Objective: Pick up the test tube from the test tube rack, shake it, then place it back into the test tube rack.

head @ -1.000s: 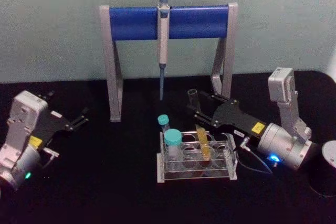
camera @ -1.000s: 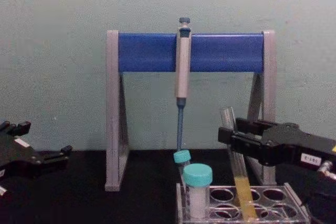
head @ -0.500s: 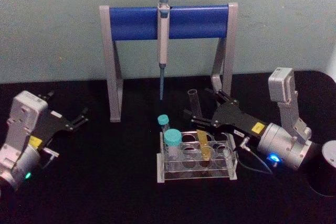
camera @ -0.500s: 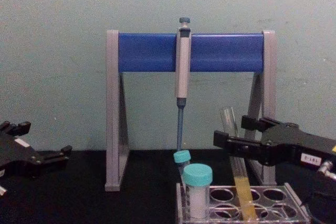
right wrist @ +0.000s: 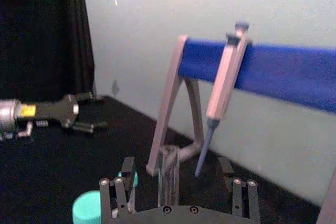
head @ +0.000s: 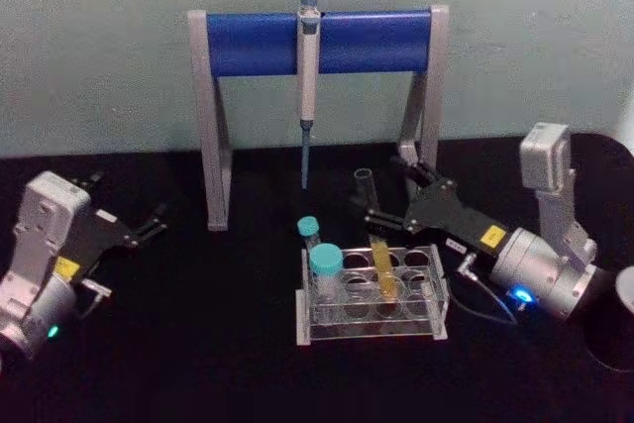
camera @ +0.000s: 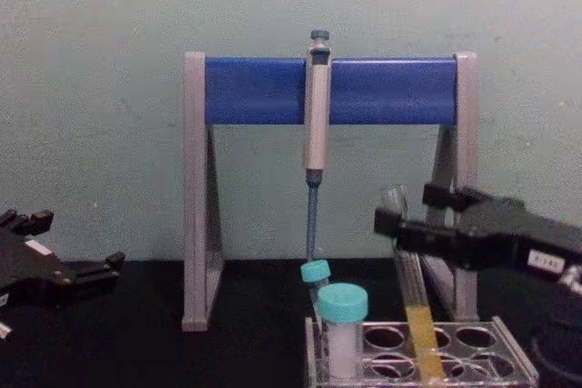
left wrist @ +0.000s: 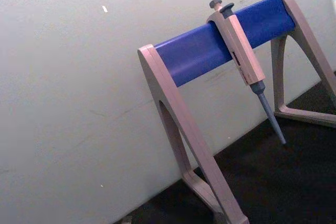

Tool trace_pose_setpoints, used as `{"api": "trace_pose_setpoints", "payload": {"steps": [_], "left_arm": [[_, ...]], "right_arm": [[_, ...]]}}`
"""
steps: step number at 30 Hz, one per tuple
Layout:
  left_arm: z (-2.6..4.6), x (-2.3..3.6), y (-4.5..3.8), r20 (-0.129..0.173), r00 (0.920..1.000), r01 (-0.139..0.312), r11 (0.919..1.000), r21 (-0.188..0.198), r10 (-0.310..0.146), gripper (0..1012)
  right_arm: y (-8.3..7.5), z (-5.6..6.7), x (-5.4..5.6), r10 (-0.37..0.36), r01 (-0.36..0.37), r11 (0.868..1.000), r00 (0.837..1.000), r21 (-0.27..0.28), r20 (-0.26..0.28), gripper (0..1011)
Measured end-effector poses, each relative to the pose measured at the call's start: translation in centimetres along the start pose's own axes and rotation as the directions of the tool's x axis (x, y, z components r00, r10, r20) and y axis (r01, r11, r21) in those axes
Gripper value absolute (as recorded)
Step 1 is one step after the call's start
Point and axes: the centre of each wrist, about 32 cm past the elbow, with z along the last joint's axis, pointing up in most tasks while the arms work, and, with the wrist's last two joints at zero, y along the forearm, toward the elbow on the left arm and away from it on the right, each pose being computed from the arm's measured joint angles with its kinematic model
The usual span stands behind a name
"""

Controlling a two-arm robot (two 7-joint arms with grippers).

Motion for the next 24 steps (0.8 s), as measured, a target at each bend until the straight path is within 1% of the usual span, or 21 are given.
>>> {"api": "trace_pose_setpoints", "payload": {"steps": [1,3,4,7,8,10,11,12,13,14,15,16,17,20,21,24], "left_arm": [[0.00,0.00,0.00,0.000,1.0000,0.000,1.0000,0.000,0.000,1001],[0.00,0.00,0.00,0.000,1.0000,0.000,1.0000,0.000,0.000,1001],[0.00,0.00,0.00,0.000,1.0000,0.000,1.0000,0.000,0.000,1001],[0.00,0.00,0.00,0.000,1.0000,0.000,1.0000,0.000,0.000,1001],[0.00,0.00,0.00,0.000,1.0000,0.000,1.0000,0.000,0.000,1001],[0.00,0.00,0.00,0.000,1.0000,0.000,1.0000,0.000,0.000,1001],[0.00,0.00,0.00,0.000,1.0000,0.000,1.0000,0.000,0.000,1001],[0.00,0.00,0.00,0.000,1.0000,0.000,1.0000,0.000,0.000,1001],[0.00,0.00,0.00,0.000,1.0000,0.000,1.0000,0.000,0.000,1001],[0.00,0.00,0.00,0.000,1.0000,0.000,1.0000,0.000,0.000,1001],[0.00,0.00,0.00,0.000,1.0000,0.000,1.0000,0.000,0.000,1001],[0.00,0.00,0.00,0.000,1.0000,0.000,1.0000,0.000,0.000,1001],[0.00,0.00,0.00,0.000,1.0000,0.000,1.0000,0.000,0.000,1001],[0.00,0.00,0.00,0.000,1.0000,0.000,1.0000,0.000,0.000,1001],[0.00,0.00,0.00,0.000,1.0000,0.000,1.0000,0.000,0.000,1001],[0.00,0.00,0.00,0.000,1.0000,0.000,1.0000,0.000,0.000,1001]], "right_arm": [[-0.1,0.3,-0.1,-0.001,0.001,1.000,1.000,0.022,0.005,1000],[-0.3,0.6,-0.2,-0.004,0.004,0.999,1.000,0.044,0.013,1000],[-0.5,1.0,-0.4,-0.013,0.011,0.998,1.000,0.065,0.022,1000],[-0.8,1.6,-0.6,-0.035,0.031,0.995,0.999,0.096,0.031,1000],[-1.0,2.1,-0.7,-0.053,0.048,0.992,0.998,0.117,0.036,1000],[-1.2,2.5,-0.8,-0.085,0.079,0.987,0.996,0.138,0.039,1000],[-1.6,2.9,-1.0,-0.128,0.121,0.981,0.991,0.154,0.037,1000],[-1.7,3.0,-1.0,-0.152,0.144,0.977,0.988,0.158,0.038,1000],[-2.0,3.2,-1.2,-0.206,0.197,0.967,0.978,0.164,0.041,1000],[-2.1,3.3,-1.3,-0.233,0.223,0.961,0.972,0.161,0.041,1000],[-2.1,3.3,-1.3,-0.233,0.223,0.961,0.972,0.161,0.041,1000],[-2.3,3.3,-1.4,-0.283,0.274,0.950,0.958,0.151,0.040,1000],[-2.5,3.2,-1.5,-0.325,0.317,0.939,0.945,0.135,0.040,1000],[-2.7,3.0,-1.6,-0.387,0.382,0.919,0.921,0.096,0.048,1000],[-2.8,2.8,-1.7,-0.421,0.417,0.906,0.906,0.071,0.056,1000],[-2.9,2.3,-1.7,-0.462,0.461,0.887,0.884,0.024,0.072,1000]]}}
